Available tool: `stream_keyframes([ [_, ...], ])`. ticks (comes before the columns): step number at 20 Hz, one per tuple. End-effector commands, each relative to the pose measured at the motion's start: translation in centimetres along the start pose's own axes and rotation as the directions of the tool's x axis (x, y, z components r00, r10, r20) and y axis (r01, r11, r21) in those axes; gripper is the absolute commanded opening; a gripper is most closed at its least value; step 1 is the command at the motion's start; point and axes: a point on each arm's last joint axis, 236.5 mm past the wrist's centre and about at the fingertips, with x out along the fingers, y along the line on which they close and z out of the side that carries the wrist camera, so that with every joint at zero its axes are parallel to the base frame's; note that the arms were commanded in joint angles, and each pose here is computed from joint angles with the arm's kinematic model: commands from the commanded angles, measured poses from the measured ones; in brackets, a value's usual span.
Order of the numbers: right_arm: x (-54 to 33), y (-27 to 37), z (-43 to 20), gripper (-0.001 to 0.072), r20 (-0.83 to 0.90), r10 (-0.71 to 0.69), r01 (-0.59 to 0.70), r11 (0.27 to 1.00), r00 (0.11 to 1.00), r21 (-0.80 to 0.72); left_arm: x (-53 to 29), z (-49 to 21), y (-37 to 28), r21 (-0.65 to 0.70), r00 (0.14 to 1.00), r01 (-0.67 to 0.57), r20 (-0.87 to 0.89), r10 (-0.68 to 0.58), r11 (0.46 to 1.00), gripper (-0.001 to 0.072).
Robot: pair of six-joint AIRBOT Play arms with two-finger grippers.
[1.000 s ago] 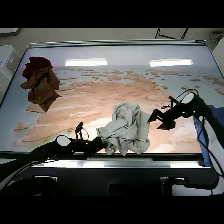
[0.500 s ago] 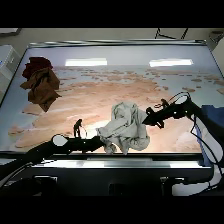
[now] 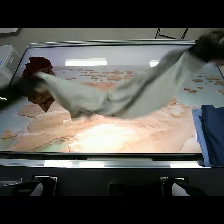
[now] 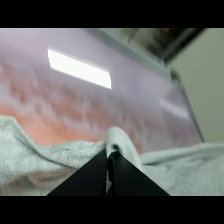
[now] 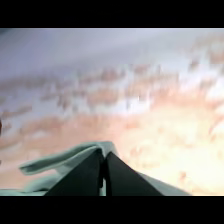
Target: Fold the clothes and pants, and hang the long-sleeved shirts on hangers.
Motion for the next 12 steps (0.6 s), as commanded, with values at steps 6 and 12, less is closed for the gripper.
stream_keyframes([
  [6,-23.6,6.2,9.2,0.0048,0.570,-0.184,0.348,0.918,0.800,-0.192,-20.8,19.0,-13.6,0.320,0.719,-0.171,0.687,-0.104,0.932,0.0022],
  [12,-17.7,-3.9,-2.6,0.0048,0.024,-0.500,0.499,0.859,0.866,-0.119,-13.3,12.7,-1.1,0.326,0.875,-0.397,0.416,0.248,0.858,0.0021],
])
